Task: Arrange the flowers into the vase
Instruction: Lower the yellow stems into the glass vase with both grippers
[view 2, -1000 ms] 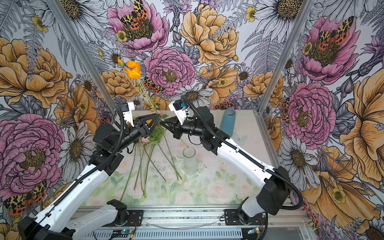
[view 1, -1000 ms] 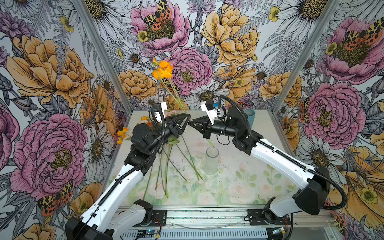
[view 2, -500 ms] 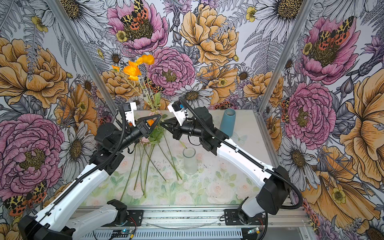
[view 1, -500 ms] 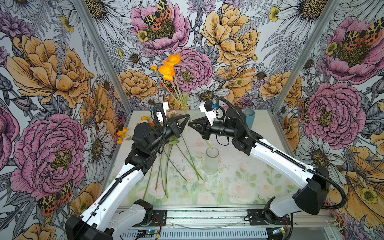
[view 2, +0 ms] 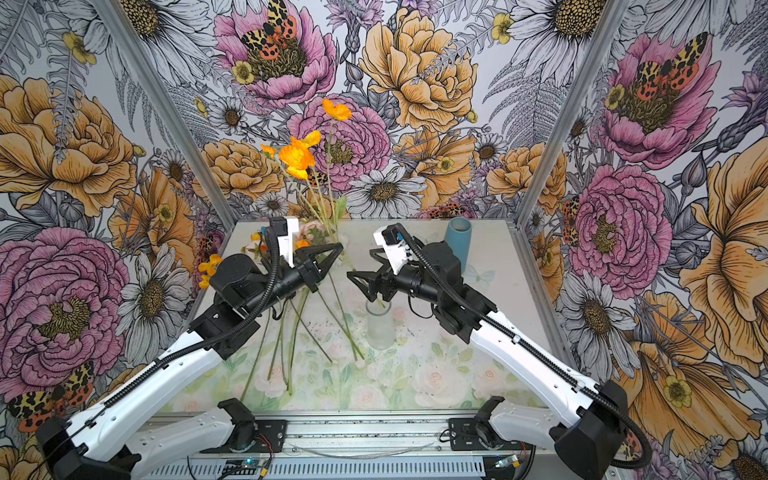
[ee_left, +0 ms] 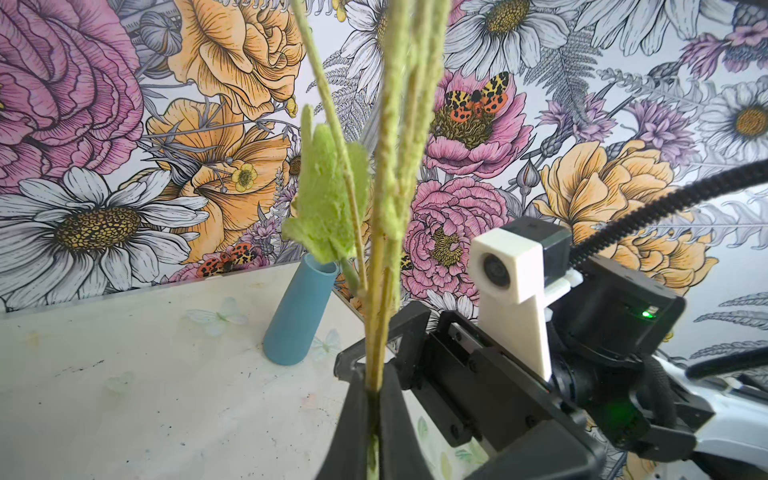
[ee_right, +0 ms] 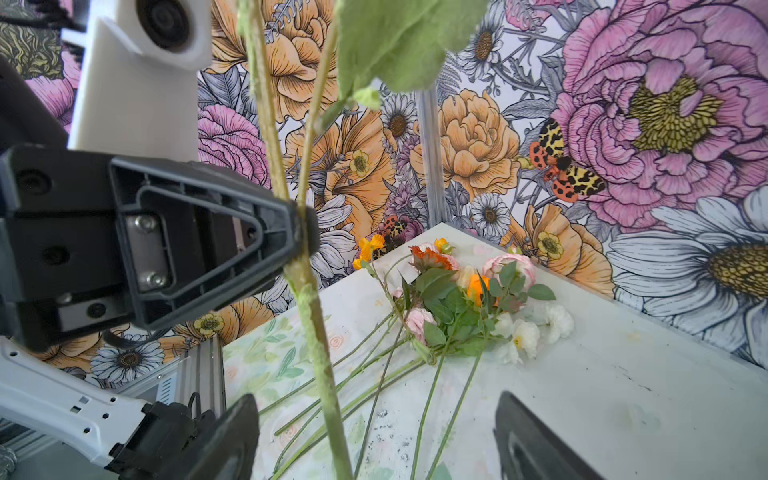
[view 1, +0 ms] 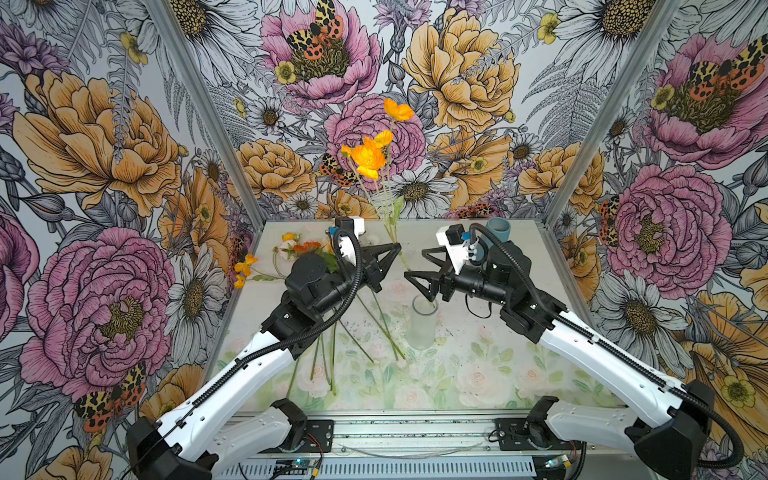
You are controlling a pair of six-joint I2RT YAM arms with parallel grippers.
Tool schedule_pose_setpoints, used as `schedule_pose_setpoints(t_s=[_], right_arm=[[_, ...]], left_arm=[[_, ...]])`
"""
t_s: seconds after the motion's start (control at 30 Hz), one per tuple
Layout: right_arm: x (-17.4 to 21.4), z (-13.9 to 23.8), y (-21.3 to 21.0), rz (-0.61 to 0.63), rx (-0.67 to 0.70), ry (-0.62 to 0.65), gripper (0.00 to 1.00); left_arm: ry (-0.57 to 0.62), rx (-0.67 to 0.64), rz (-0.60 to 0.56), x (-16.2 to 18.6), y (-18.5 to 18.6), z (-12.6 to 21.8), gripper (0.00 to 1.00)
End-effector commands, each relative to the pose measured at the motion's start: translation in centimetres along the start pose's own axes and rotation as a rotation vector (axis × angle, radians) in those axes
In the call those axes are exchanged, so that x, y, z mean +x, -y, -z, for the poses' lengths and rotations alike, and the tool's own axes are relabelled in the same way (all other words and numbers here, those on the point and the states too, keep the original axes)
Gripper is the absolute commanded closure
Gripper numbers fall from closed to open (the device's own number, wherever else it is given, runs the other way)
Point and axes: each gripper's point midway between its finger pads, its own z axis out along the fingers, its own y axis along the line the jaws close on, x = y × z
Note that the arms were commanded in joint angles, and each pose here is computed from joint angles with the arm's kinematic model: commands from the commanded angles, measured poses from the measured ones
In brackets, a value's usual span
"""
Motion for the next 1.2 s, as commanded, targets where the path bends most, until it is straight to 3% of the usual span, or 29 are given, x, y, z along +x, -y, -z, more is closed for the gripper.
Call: schedule_pose_setpoints(t_s=[0.0, 0.13, 0.5, 0.93, 1.17], right_arm=[[0.9, 1.9, 1.1, -0.027, 0.085, -0.023, 0.08], [2.8, 3.1, 1.0, -0.073, 0.084, -0.053, 0.01], [10.2, 2.9, 1.4, -0.151, 0.064, -0.193, 0.01], [11.9, 3.5, 2.0, -0.129, 0.098, -0.212, 0.0], [11.5, 3.8, 2.0, -0.121, 0.104, -0.197, 0.0]], left_arm=[[0.027, -0.121, -0.152, -0.9, -0.5, 0.0, 1.0], [0.021, -0.162, -0.184, -0.7, -0.9, 0.2, 1.0], [-0.029, -0.152, -0.164, 1.5, -1.7, -1.4, 1.0], [-0.191, -0.046, -0.135, 10.6, -1.9, -3.3, 1.0], [-0.239, -0.061, -0.166, 15.3, -2.1, -4.0, 1.0]])
